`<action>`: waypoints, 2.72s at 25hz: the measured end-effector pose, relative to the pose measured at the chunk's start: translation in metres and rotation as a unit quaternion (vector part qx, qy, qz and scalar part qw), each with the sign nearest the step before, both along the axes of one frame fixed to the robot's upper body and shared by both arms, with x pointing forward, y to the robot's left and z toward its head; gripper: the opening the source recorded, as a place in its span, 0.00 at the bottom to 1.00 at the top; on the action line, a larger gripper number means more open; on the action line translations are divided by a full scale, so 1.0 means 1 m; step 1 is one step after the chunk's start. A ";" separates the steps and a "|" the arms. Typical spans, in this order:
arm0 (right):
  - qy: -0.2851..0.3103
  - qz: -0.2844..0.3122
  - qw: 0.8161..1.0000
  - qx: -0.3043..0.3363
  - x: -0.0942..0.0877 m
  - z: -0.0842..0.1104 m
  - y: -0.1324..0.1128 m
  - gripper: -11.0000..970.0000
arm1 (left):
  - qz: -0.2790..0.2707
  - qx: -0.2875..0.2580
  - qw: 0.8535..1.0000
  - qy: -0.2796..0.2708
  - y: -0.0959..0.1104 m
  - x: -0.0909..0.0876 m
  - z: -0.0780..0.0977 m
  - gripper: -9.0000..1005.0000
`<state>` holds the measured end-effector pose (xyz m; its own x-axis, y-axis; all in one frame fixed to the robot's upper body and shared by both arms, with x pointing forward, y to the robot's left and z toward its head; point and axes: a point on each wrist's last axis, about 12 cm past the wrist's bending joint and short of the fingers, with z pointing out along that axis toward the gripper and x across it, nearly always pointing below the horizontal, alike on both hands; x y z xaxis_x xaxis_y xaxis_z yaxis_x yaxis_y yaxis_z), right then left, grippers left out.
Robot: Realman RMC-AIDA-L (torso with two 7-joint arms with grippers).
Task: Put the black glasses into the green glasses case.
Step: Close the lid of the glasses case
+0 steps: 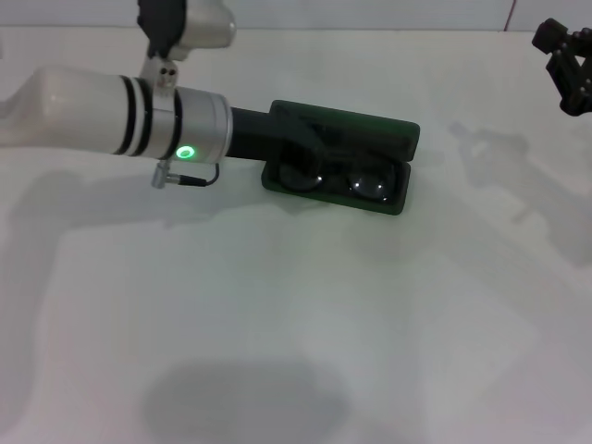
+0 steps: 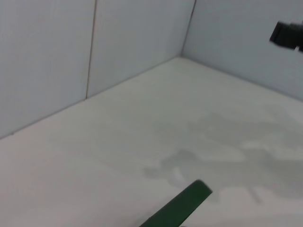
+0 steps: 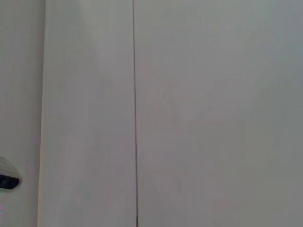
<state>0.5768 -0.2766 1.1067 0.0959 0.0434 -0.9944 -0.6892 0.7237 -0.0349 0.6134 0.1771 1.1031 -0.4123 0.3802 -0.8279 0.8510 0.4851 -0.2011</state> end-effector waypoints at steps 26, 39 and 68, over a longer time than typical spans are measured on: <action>0.008 -0.002 1.000 -0.016 0.007 -0.001 0.003 0.03 | -0.044 0.110 0.992 0.036 0.028 -0.008 -0.017 0.56; 0.006 0.000 1.000 -0.016 0.009 0.000 0.005 0.04 | -0.035 0.129 0.991 0.019 0.017 -0.002 -0.020 0.56; 0.010 0.002 1.000 -0.017 0.006 -0.002 0.006 0.04 | -0.029 0.124 0.992 0.024 0.024 -0.004 -0.021 0.56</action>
<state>0.5833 -0.2708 1.1047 0.0764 0.0092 -0.9970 -0.6925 0.7199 -0.0464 0.6092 0.2009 1.0822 -0.4202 0.5946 -0.6854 0.8716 0.4747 -0.1226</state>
